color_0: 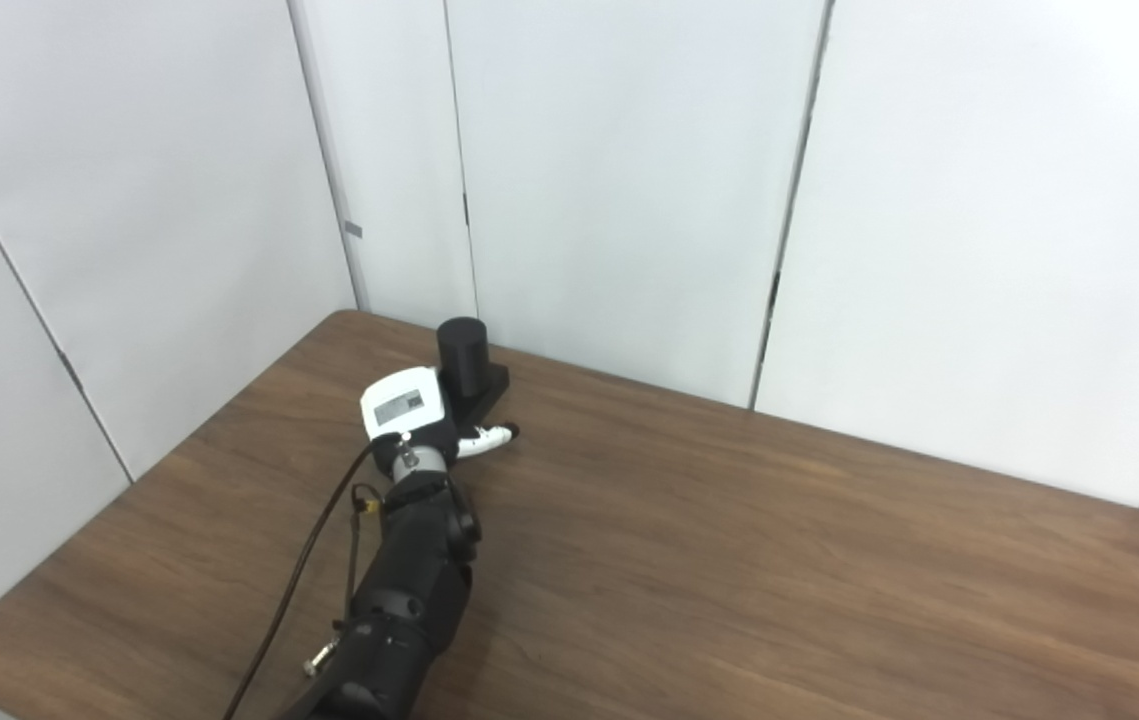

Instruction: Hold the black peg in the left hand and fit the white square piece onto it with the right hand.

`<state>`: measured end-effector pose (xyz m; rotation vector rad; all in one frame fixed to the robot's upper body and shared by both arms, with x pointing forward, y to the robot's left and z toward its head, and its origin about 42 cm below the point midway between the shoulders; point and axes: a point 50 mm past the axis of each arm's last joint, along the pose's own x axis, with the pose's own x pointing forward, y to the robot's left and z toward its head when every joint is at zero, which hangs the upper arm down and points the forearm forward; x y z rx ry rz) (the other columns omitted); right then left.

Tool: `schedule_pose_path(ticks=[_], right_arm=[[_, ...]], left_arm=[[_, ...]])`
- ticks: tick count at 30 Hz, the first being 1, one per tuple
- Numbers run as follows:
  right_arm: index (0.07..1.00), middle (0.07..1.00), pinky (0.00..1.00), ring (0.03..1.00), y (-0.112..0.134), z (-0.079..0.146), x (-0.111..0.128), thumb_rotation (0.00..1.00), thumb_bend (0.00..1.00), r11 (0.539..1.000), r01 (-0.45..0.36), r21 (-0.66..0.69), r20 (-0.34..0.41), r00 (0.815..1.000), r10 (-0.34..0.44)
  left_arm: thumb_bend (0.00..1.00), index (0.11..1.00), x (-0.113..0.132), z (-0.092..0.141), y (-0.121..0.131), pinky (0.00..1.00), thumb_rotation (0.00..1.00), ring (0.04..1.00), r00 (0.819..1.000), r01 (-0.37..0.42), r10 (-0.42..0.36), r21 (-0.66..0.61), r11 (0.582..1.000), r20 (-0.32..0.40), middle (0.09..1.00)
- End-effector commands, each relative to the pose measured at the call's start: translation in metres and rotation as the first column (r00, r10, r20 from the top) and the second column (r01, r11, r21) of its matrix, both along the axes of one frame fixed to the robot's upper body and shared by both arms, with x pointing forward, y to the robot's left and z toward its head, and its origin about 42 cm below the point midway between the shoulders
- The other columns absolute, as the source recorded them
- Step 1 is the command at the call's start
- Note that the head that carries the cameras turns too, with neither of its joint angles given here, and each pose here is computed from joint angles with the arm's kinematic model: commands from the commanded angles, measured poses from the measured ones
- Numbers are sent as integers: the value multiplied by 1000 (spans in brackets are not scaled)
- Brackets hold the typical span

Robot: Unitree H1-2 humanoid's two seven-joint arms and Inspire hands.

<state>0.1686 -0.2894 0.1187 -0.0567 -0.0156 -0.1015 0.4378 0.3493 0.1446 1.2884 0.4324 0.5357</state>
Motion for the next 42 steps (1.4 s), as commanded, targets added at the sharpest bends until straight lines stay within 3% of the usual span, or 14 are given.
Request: schedule_pose_path(ticks=[1, 27, 42], right_arm=[[906, 896, 914, 917, 1, 2, -4, 1000, 775, 1000, -3, -1, 1, 1000, 3], [913, 904, 942, 926, -2, 2, -3, 1000, 744, 1000, -11, -18, -1, 1000, 11], [912, 891, 925, 917, -1, 2, -3, 1000, 738, 999, -6, -33, -6, 1000, 5]], left_arm=[[872, 860, 9, 21, 9, 822, 643, 894, 998, -15, 13, 47, 999, 54, 896], [824, 913, 0, 41, 4, 855, 615, 914, 980, 12, -17, 25, 1000, 198, 910], [832, 919, 7, 43, 11, 834, 603, 911, 984, -6, -3, 53, 999, 179, 922]])
